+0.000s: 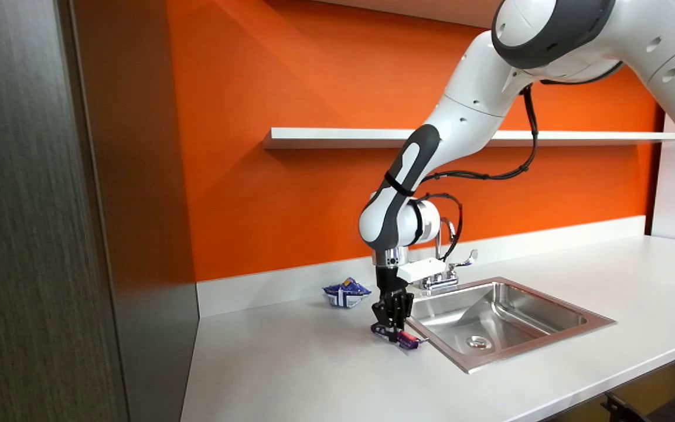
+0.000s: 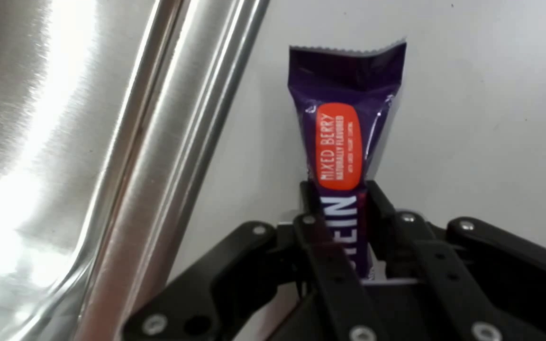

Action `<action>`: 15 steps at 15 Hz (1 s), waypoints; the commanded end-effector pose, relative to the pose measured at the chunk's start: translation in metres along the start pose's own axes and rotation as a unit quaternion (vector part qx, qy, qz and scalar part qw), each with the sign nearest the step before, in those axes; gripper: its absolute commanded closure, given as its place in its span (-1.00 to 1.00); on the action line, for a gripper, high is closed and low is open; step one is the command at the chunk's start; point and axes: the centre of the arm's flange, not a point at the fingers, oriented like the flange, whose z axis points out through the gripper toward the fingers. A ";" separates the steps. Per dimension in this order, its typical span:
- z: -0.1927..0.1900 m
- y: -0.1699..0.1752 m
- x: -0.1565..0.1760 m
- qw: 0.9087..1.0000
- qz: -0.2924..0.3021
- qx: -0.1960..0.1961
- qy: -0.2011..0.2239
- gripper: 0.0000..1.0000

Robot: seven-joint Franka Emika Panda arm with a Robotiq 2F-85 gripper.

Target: Pick up the purple object from the counter and put it on top of the shelf

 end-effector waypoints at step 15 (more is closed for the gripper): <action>-0.090 -0.032 -0.094 0.999 0.035 -0.005 0.006 0.87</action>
